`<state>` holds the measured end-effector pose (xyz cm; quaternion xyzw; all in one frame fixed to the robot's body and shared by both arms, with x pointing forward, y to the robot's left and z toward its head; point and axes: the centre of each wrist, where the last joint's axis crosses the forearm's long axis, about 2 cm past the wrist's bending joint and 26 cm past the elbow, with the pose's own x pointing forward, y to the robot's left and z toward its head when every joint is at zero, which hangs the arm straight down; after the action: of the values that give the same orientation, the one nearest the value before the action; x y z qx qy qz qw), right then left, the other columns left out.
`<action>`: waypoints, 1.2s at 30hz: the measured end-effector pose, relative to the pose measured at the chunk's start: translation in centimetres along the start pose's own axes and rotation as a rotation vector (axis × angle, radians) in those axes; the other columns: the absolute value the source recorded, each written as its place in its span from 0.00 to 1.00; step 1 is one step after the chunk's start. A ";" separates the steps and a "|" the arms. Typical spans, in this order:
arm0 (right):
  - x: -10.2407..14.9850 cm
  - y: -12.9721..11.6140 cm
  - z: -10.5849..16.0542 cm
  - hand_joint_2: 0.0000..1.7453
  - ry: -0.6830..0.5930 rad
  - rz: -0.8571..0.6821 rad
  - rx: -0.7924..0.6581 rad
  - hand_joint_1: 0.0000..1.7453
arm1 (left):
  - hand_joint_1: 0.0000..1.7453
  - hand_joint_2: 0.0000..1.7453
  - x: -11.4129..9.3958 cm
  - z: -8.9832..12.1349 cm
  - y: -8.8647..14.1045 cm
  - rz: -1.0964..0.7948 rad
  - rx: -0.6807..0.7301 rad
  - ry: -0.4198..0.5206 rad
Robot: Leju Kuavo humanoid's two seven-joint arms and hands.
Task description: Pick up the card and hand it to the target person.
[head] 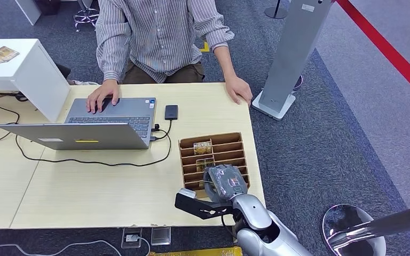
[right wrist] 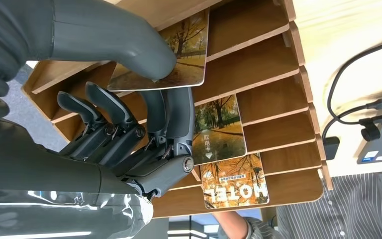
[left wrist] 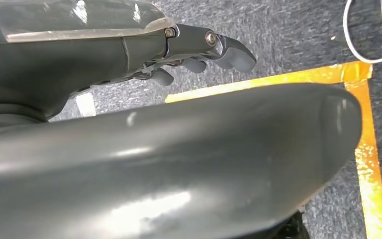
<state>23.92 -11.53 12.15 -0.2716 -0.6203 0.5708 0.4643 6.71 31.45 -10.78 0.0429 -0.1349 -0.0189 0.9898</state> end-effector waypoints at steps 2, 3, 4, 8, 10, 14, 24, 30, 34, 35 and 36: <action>0.0 0.0 0.0 1.00 0.000 0.002 -0.006 0.98 | 0.00 0.00 0.0 0.0 0.0 0.000 0.006 0.000; 0.0 0.0 0.0 1.00 0.000 0.003 -0.008 0.98 | 0.00 0.00 0.0 0.0 0.0 -0.001 0.009 0.002; 0.0 0.0 0.0 1.00 0.000 0.002 -0.009 0.98 | 0.00 0.00 0.0 0.0 0.0 -0.001 0.011 0.004; -0.2 -0.5 -0.2 1.00 -0.004 -0.033 0.003 0.98 | 0.00 0.00 0.1 0.0 0.0 -0.003 0.013 0.009; -0.5 -1.1 -0.5 1.00 -0.018 -0.084 0.028 0.98 | 0.00 0.00 0.1 0.0 0.1 -0.004 0.011 0.010; -1.2 -3.6 -1.3 1.00 -0.054 -0.194 0.047 0.98 | 0.00 0.00 0.1 0.0 0.2 -0.006 0.006 0.012; -2.4 -11.4 -1.9 1.00 -0.130 -0.219 -0.118 0.98 | 0.00 0.00 -0.2 0.0 0.3 -0.004 0.010 0.019; -2.3 -12.3 -1.6 1.00 -0.149 -0.197 -0.152 0.98 | 0.00 0.00 -0.2 0.0 0.3 -0.004 0.010 0.027; -2.3 -12.5 -1.5 1.00 -0.113 -0.029 -0.347 0.98 | 0.00 0.00 -0.1 0.0 0.2 -0.011 0.009 0.026; -2.3 -12.6 -1.5 1.00 -0.113 0.038 -0.440 0.98 | 0.00 0.00 -0.1 0.0 0.2 -0.013 0.008 0.025; -2.2 -12.6 -1.5 1.00 -0.122 0.099 -0.527 0.98 | 0.00 0.00 0.0 0.0 0.1 -0.015 0.007 0.023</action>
<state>28.61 -15.35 23.56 -0.3779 -0.7603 0.4270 0.3110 6.72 31.59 -10.77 0.0475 -0.1230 -0.0252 0.9910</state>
